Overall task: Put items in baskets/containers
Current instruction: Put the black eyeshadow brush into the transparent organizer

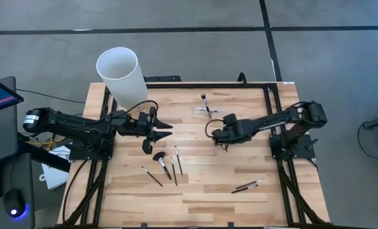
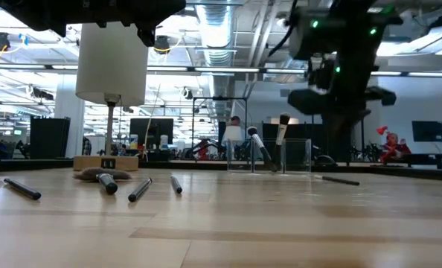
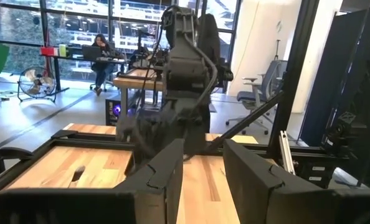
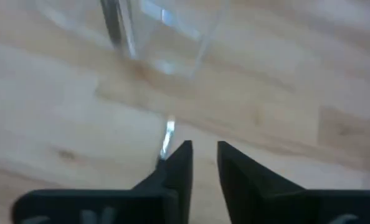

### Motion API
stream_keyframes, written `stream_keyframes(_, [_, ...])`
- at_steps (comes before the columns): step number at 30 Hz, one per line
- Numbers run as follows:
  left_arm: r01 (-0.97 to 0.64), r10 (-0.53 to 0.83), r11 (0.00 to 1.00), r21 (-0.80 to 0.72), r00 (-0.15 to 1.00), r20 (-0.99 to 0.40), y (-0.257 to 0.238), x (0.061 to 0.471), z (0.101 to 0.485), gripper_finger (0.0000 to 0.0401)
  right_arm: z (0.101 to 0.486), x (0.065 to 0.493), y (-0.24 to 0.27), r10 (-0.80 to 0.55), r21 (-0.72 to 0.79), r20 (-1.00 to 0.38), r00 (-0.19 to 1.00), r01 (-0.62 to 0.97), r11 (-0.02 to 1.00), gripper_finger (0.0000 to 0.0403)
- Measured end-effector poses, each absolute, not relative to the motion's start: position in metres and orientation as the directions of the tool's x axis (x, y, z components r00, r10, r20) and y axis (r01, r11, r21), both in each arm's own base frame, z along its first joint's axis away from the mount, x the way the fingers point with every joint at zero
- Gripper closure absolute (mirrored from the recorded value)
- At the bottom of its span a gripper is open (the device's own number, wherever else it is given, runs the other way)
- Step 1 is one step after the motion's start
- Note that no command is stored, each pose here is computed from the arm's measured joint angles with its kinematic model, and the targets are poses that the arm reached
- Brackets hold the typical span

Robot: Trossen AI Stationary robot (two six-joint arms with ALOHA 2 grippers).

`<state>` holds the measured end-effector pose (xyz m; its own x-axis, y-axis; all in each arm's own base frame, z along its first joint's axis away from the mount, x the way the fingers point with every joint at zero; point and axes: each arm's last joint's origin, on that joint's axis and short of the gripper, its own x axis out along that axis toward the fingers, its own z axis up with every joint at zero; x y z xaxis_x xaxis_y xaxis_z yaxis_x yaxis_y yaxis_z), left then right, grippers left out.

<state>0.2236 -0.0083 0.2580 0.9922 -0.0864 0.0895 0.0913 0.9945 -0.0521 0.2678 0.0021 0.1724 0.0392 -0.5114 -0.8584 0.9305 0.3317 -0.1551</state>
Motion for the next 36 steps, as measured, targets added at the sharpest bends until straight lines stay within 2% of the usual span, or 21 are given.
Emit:
stream_keyframes(4, [0.094, -0.089, 0.994, -0.056, 0.993, 0.082, -0.009, 0.224, 0.257, 0.0288, 0.159, 0.278, -0.007, -0.395, -0.131, -0.918, 0.041, 0.907, 0.399, 0.0298])
stream_keyframes(10, [0.115, -0.113, 0.99, -0.077, 0.993, 0.028, -0.01, 0.224, 0.252, 0.0288, 0.147, 0.284, -0.027, -0.155, -0.031, -0.987, 0.048, 0.881, 0.472, 0.0297])
stream_keyframes(16, [0.108, -0.108, 0.993, -0.053, 0.994, -0.004, -0.009, 0.224, 0.249, 0.0288, 0.152, 0.282, -0.034, -0.106, 0.009, -0.992, 0.064, 0.892, 0.452, 0.0305])
stream_keyframes(20, [0.084, -0.084, 0.995, -0.051, 0.996, -0.003, -0.003, 0.224, 0.249, 0.0288, 0.147, 0.28, -0.042, -0.048, 0.009, -0.998, 0.034, 0.889, 0.457, 0.0305])
stream_keyframes(28, [0.037, -0.036, 0.998, -0.055, 0.999, 0.023, 0.007, 0.222, 0.253, 0.0288, 0.146, 0.282, -0.068, -0.046, 0.058, -0.995, 0.089, 0.887, 0.459, 0.0306])
stream_keyframes(36, [0.033, -0.033, 0.997, -0.068, 0.999, -0.008, 0.008, 0.22, 0.251, 0.0288, 0.146, 0.281, -0.067, -0.041, 0.053, -0.996, 0.08, 0.887, 0.459, 0.0306])
